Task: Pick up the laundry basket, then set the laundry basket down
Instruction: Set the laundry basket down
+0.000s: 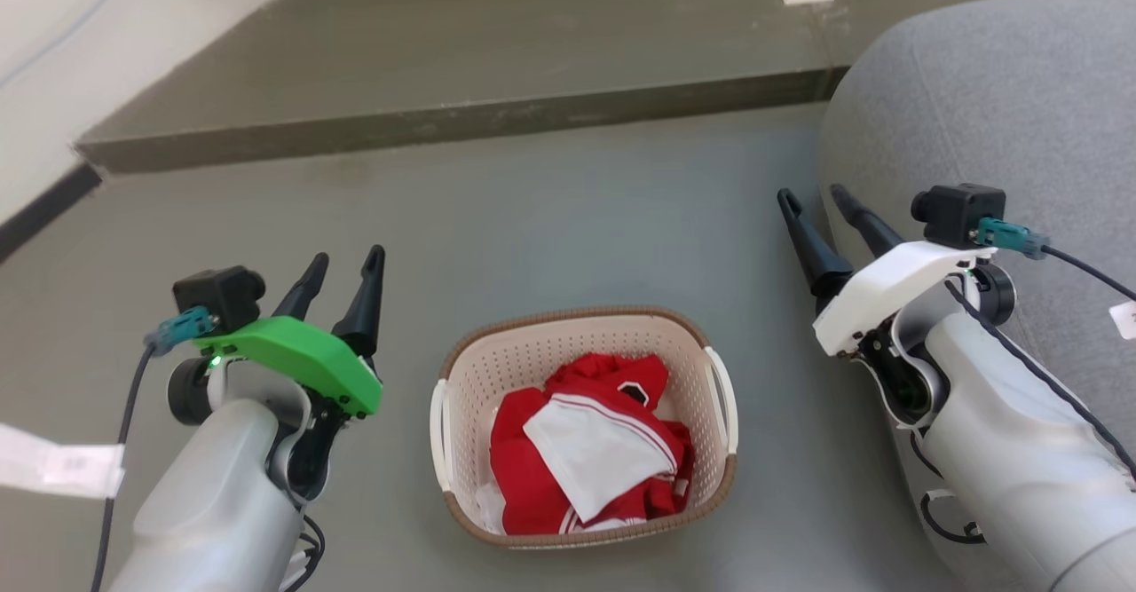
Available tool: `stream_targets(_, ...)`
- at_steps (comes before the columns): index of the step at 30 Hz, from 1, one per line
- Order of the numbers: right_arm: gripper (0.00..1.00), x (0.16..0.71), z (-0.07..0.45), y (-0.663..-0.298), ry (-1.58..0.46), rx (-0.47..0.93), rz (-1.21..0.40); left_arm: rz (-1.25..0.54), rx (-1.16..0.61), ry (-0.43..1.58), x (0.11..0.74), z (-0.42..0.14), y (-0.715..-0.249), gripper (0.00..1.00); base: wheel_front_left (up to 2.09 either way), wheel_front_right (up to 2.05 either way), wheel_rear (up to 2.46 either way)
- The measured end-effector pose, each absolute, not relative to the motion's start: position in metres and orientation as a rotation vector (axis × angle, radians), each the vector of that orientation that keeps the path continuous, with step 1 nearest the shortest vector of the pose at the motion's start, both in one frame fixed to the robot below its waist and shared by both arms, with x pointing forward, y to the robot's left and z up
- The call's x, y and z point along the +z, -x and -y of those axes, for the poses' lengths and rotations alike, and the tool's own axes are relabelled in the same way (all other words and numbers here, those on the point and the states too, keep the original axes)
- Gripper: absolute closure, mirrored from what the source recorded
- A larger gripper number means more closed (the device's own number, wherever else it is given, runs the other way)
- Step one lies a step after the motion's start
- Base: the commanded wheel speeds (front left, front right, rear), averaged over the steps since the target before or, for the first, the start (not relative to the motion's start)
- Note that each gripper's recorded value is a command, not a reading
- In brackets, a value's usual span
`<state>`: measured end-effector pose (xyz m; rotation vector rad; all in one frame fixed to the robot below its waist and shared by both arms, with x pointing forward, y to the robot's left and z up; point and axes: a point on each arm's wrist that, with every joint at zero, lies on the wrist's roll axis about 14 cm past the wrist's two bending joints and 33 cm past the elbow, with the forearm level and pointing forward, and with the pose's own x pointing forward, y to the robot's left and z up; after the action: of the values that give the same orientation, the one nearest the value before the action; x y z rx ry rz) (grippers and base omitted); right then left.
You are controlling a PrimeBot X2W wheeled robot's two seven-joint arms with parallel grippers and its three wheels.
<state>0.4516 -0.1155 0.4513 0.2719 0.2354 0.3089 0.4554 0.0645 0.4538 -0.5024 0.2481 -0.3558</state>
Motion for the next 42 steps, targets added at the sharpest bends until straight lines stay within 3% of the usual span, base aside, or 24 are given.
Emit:
stream_targets(22, 0.00, 0.530, 0.135, -0.426, -0.205, 0.230, 0.061, 0.056, -0.251, 0.420, 0.530, -0.111, -0.432, 0.00, 0.00, 0.00, 0.00)
stream_targets(30, 0.00, 0.516, 0.149, -0.406, -0.210, 0.172, 0.039, 0.111, -0.229, 0.331, 0.538, -0.119, -0.416, 0.00, 0.00, 0.00, 0.00)
stream_targets(42, 0.00, 0.516, 0.138, -0.395, -0.212, 0.194, 0.054, 0.111, -0.195, 0.323, 0.530, -0.121, -0.397, 0.00, 0.00, 0.00, 0.00)
